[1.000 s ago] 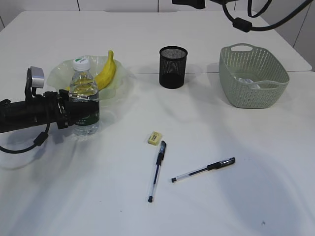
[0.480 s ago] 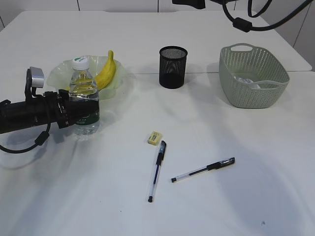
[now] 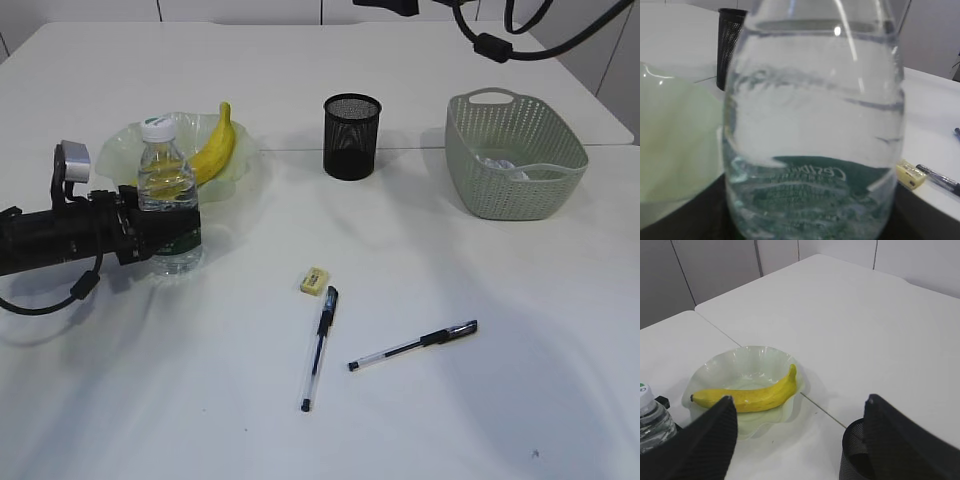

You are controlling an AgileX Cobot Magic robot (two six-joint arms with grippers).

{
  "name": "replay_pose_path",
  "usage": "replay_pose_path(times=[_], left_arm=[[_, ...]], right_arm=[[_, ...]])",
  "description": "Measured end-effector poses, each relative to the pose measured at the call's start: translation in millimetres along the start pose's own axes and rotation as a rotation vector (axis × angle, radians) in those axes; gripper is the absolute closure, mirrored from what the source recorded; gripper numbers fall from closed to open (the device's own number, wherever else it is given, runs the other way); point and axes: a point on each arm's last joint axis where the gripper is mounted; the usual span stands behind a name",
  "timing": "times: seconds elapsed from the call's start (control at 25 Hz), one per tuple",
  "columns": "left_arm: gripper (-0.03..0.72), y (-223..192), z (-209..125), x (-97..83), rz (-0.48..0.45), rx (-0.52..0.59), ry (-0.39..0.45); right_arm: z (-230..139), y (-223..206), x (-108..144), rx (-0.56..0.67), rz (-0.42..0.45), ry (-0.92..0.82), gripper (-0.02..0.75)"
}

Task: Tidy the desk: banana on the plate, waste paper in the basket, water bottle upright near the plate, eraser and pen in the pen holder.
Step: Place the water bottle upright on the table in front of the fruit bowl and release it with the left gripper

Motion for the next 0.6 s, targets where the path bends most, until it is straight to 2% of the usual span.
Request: replay_pose_path(times=[0.28,0.6], left_arm=[[0.23,-0.1,-1.2,0.0,0.0,0.004,0.002],[0.186,0.1,-13.6,0.6,0.012,0.081,0.014]], right_arm=[[0.2,0.0,-0.6,-0.002,-0.006,0.0,0.152],[0.2,0.0,-0.8,-0.003,-0.008,0.0,0.152]])
Point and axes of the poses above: a point on each arm's last joint axis where the gripper is mounted, y pointing back along that axis away from the gripper, x along the wrist's bending axis when the last joint is at zero, z = x × y, and after that the axes turned 3 degrees about -y, right-handed
